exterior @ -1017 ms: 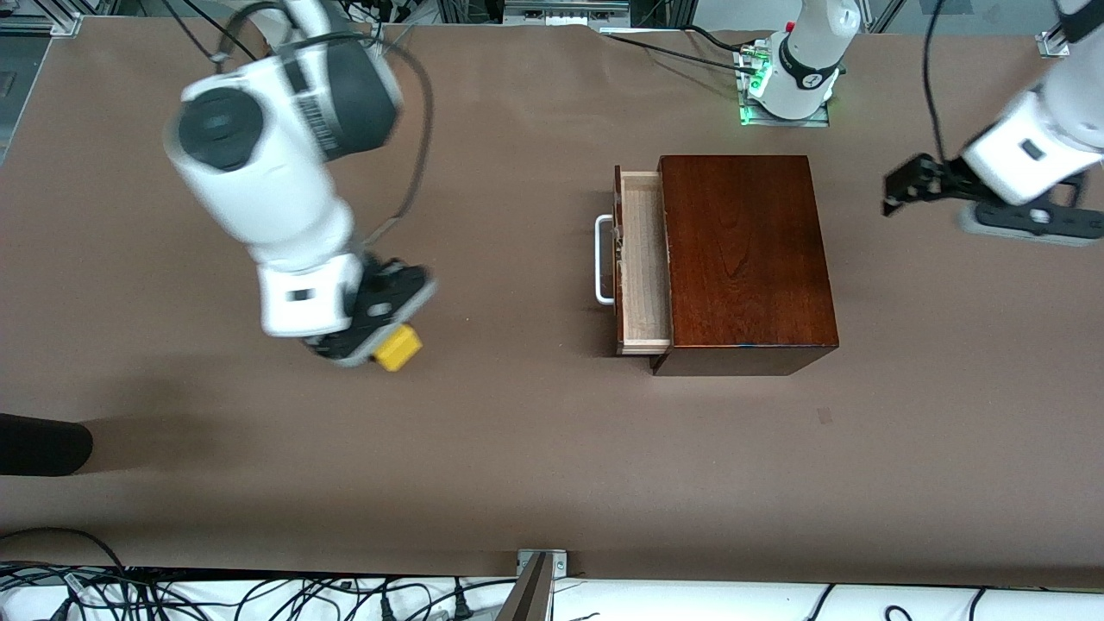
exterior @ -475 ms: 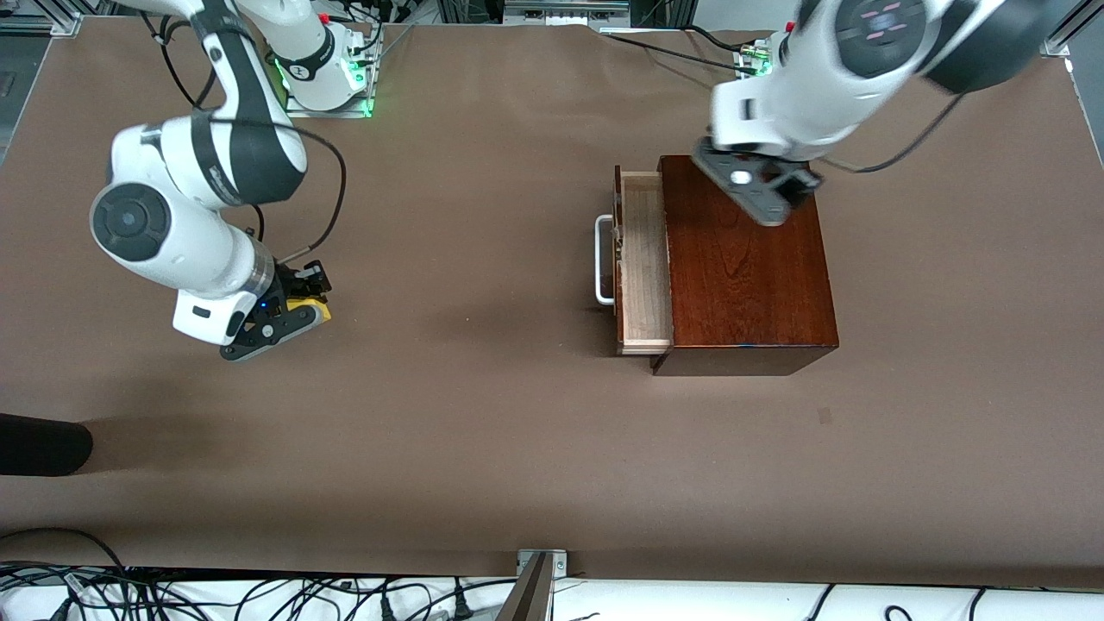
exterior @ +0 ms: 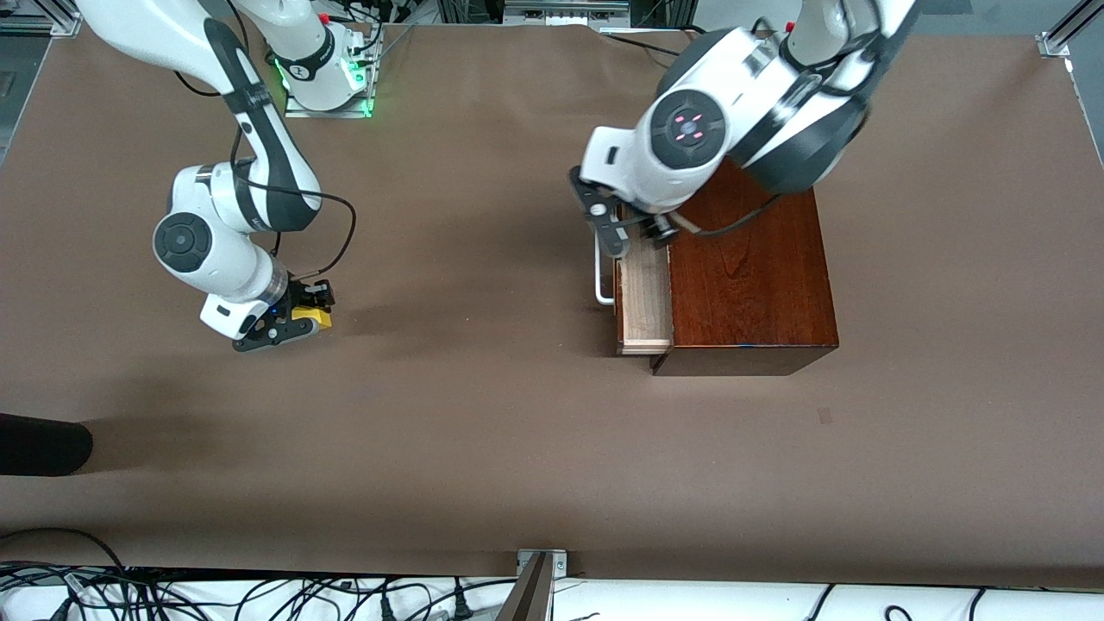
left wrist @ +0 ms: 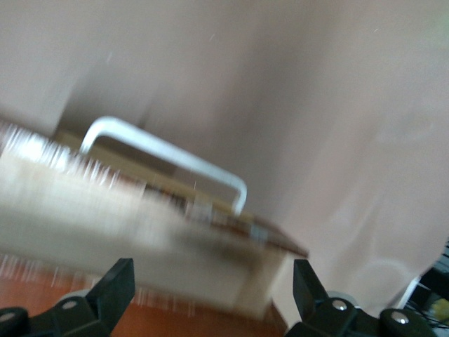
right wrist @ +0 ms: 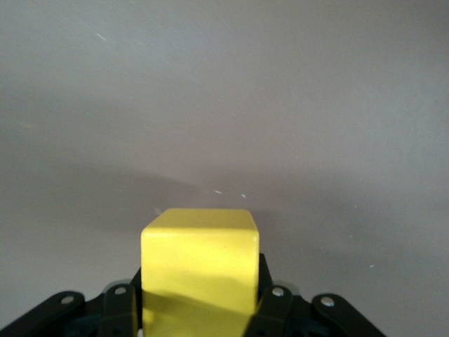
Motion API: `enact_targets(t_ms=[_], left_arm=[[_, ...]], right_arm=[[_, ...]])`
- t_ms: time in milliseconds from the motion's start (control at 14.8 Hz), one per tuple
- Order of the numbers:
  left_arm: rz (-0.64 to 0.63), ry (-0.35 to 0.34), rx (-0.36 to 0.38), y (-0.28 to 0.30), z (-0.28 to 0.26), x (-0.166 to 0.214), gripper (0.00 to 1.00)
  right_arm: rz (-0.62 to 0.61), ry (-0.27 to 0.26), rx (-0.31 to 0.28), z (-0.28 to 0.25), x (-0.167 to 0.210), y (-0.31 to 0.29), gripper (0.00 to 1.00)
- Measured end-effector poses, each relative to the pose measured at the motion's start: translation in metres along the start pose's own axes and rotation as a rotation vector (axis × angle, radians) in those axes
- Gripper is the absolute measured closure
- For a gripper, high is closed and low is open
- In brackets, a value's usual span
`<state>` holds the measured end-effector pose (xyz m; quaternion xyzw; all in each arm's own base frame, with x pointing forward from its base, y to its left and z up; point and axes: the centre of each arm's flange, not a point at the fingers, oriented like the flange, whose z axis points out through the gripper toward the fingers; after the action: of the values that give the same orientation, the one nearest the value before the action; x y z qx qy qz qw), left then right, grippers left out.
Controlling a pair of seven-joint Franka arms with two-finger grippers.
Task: Open drawer, take yellow block, close drawer
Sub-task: 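Push the drawer shut with the left gripper while the right gripper holds the block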
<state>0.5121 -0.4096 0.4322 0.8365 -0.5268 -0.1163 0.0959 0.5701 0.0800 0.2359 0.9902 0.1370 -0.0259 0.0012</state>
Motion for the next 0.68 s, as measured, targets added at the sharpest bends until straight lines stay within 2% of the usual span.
enact_targets(t_ms=[203,475,678], left_arm=[[0.143,0.026,0.044,0.015,0.039,0.038,0.0],[0.303,-0.049,0.134,0.038,0.084,0.065,0.0],[0.398,-0.08,0.154,0.015,0.109,0.067,0.0]], right_arm=[[0.055,-0.018,0.031,0.029,-0.014,0.003,0.45],[0.075,-0.009,0.032,0.043,-0.013,0.003,0.45],[0.08,-0.012,0.031,0.051,-0.014,0.004,0.45]])
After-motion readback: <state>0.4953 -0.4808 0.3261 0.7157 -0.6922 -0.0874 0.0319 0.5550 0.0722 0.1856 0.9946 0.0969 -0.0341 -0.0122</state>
